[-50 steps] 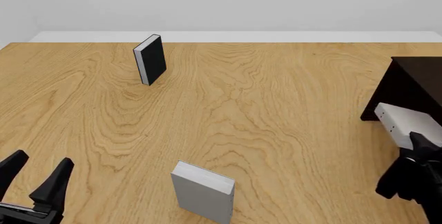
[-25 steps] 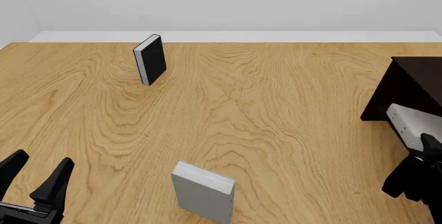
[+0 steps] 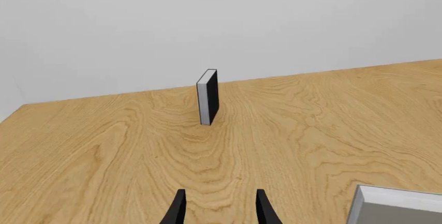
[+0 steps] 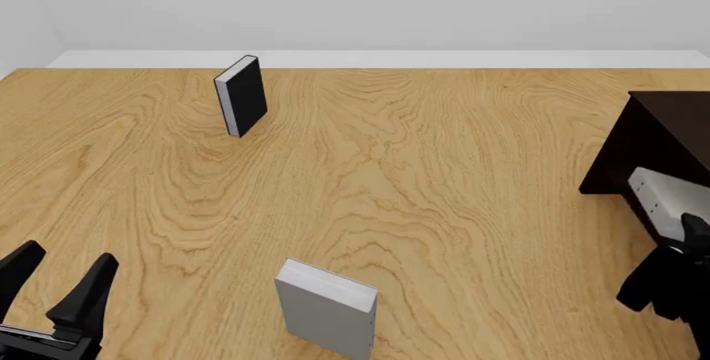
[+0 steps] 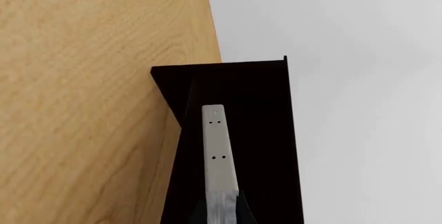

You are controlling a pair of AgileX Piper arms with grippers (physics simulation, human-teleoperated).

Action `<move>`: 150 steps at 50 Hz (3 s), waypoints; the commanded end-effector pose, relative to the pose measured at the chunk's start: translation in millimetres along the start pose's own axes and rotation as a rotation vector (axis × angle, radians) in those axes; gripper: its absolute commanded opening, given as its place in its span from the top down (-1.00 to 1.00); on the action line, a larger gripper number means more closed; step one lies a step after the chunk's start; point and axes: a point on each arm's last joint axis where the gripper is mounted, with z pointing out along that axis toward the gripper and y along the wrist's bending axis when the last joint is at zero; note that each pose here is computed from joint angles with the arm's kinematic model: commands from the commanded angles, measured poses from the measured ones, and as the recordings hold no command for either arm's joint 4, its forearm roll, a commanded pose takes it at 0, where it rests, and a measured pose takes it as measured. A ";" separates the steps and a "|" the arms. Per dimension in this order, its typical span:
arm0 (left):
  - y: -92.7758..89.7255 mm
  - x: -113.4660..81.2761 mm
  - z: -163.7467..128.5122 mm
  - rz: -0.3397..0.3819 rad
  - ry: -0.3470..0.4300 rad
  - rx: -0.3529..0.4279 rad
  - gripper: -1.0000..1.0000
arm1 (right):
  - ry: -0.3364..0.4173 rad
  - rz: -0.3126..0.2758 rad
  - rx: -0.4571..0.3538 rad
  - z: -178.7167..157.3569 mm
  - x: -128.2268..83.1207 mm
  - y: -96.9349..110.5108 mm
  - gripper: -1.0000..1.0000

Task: Pick up the book on the right and place it on the cabinet shelf.

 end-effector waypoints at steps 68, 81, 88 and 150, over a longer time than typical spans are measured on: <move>0.2 0.3 -1.1 0.002 0.000 -0.003 -1.00 | -0.015 0.071 -0.076 30.0 -4.3 9.0 -1.00; 0.2 0.3 -1.7 0.000 -0.002 -0.004 -1.00 | -0.017 0.070 -0.092 28.7 -4.7 11.4 -1.00; 0.2 0.4 -1.9 0.000 -0.002 -0.004 -1.00 | -0.025 0.079 -0.095 28.3 -6.9 8.7 -1.00; 0.3 1.2 -2.4 -0.003 0.004 -0.006 -1.00 | -0.123 0.113 -0.123 40.5 -29.7 11.4 -1.00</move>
